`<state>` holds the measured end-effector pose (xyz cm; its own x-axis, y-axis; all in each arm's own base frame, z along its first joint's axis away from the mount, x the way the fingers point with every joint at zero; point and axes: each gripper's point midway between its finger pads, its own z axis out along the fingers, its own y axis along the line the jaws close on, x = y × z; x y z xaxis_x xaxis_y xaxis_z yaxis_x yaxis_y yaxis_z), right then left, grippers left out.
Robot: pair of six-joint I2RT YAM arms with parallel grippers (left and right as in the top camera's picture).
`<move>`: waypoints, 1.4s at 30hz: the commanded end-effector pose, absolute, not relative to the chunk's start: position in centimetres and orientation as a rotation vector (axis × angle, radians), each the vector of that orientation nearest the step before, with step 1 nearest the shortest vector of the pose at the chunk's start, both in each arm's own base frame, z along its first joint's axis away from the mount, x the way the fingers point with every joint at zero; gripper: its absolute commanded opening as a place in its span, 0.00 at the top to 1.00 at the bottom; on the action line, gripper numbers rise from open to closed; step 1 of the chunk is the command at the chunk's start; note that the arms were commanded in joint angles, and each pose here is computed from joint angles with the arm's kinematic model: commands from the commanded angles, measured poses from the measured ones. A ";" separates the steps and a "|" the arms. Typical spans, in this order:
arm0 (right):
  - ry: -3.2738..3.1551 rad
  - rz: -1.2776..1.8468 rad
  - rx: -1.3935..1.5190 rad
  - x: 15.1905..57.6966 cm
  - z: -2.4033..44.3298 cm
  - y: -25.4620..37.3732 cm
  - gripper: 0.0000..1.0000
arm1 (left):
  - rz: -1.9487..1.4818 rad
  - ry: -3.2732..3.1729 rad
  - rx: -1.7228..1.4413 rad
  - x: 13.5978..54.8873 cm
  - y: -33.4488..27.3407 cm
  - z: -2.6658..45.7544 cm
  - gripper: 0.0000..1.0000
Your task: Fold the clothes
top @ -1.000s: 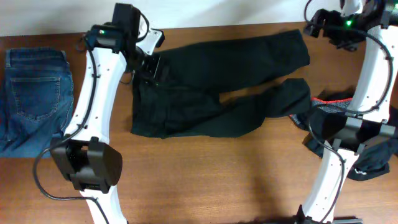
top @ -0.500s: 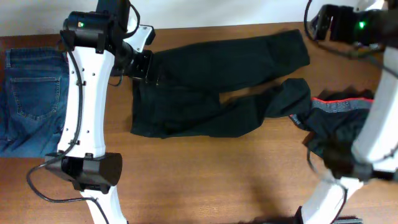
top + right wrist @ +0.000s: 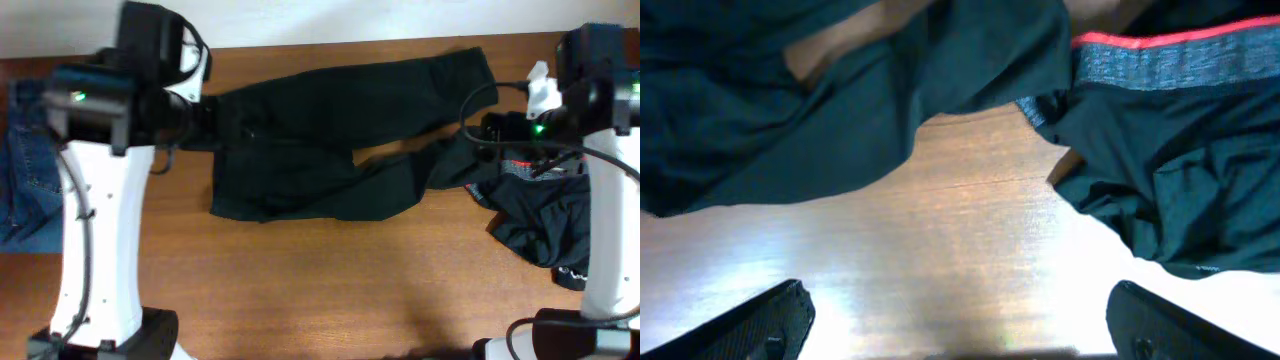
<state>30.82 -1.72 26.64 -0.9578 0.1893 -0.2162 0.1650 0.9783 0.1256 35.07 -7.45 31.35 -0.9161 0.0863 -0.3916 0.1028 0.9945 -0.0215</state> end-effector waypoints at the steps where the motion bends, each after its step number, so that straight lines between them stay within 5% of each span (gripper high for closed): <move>1: 2.871 0.163 0.274 31.3 25.9 -1.7 0.01 | 0.033 2.873 0.024 36.1 -6.9 24.7 0.01; 12: 2.843 0.213 0.255 32.3 25.4 -1.2 0.01 | -0.077 2.998 -0.086 35.3 -4.6 10.8 0.01; 22: 2.855 0.216 0.257 32.1 25.2 -1.1 0.01 | -0.615 2.875 0.161 35.4 -6.6 8.0 0.01; 42: 2.857 0.236 0.254 32.1 25.2 -0.9 0.01 | -0.453 2.877 0.171 35.3 -5.0 4.7 0.01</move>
